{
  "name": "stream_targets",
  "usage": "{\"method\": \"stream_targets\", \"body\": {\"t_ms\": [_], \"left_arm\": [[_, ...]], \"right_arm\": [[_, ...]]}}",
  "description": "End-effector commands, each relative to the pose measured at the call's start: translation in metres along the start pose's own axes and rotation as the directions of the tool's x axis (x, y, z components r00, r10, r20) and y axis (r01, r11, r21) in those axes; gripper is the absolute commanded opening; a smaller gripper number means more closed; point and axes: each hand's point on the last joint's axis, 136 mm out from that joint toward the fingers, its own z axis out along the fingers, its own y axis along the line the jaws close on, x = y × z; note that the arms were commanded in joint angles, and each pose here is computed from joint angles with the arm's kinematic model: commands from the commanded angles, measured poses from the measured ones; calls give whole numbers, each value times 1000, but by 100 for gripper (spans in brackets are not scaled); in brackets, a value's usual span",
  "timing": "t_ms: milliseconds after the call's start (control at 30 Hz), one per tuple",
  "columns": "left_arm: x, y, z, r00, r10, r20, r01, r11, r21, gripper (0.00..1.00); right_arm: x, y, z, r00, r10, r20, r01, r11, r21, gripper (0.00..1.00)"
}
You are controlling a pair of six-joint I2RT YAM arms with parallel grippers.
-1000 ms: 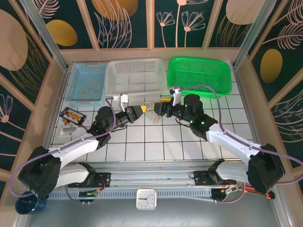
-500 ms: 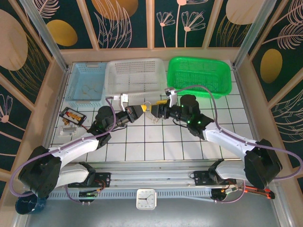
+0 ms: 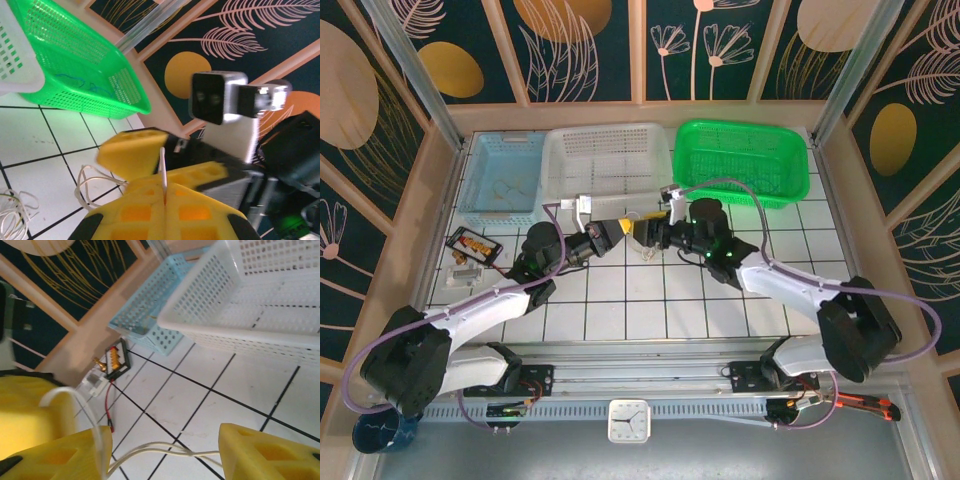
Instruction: Untangle the cables
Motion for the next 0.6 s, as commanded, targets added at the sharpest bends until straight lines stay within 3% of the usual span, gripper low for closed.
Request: {"method": "stream_targets", "body": {"t_ms": [0,400,567], "left_arm": [[-13,-30,2,1000,13,25,-16,995,103,0],[-21,-51,6,1000,-21,4,20,986,163,0],[-22,-51,15,999,-33,-18,36,985,171,0]], "right_arm": [[-22,-6,12,998,-9,63,6,999,46,56],[-65,-75,16,971,117,208,-149,978,147,37],[-92,-75,6,958,109,266,-145,982,119,13]]}}
